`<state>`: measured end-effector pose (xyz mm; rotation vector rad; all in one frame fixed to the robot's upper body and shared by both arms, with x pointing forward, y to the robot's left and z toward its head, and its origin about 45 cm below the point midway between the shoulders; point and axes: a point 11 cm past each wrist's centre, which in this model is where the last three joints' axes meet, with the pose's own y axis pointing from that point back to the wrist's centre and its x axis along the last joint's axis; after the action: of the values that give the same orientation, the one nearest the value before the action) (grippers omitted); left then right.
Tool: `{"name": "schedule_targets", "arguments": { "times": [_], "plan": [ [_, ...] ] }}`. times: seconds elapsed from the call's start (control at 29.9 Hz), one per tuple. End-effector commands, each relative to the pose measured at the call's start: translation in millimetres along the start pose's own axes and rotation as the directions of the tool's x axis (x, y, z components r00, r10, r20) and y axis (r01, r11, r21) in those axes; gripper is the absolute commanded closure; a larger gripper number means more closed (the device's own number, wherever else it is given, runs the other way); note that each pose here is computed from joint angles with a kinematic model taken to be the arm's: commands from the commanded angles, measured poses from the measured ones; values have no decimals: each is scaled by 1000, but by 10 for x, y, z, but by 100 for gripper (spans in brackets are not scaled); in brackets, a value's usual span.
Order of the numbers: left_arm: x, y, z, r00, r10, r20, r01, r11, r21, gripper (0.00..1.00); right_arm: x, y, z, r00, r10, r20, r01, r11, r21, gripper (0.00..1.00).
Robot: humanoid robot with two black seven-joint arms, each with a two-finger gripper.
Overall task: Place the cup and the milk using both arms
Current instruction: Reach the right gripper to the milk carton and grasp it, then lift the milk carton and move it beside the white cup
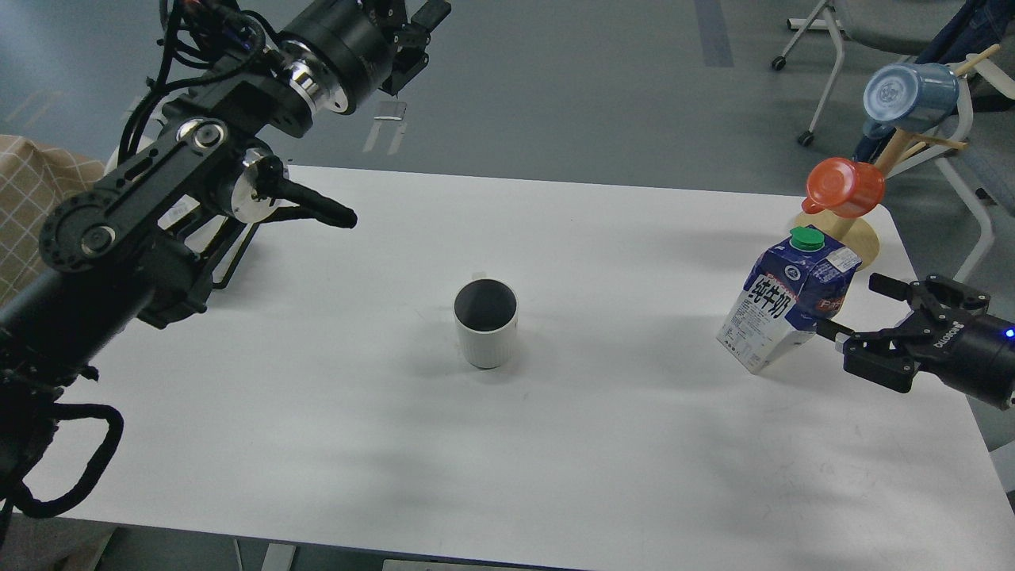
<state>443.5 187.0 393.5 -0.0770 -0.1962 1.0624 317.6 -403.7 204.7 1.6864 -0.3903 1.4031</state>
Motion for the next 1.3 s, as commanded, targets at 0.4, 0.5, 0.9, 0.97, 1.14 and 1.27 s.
{"name": "schedule_targets", "arguments": {
  "times": [0.4,0.5,0.9,0.97,1.14,1.27],
  "plan": [
    [-4,13,2,1000,-4,-1,4,1000,-3,2,-254,-459,-104,997,49,65,-48,999,-11,1],
    [-13,10,-4,1000,-6,-4,6,1000,-1,2,-281,-512,-157,996,50,74,-51,999,0,5],
    [-38,7,5,1000,-13,-4,13,1000,-4,2,-205,-523,-88,995,77,69,-76,997,-22,66],
    [-38,7,7,1000,-13,-6,13,1000,-6,2,-205,-517,-87,994,79,71,-78,997,-23,73],
    [-36,20,-26,1000,-11,-8,11,1000,1,2,-211,-490,-86,994,80,75,-78,997,-26,100],
    [-57,48,-84,1000,-14,-16,14,1000,11,2,18,-499,-108,985,149,84,-148,989,-20,100]
  ]
}}
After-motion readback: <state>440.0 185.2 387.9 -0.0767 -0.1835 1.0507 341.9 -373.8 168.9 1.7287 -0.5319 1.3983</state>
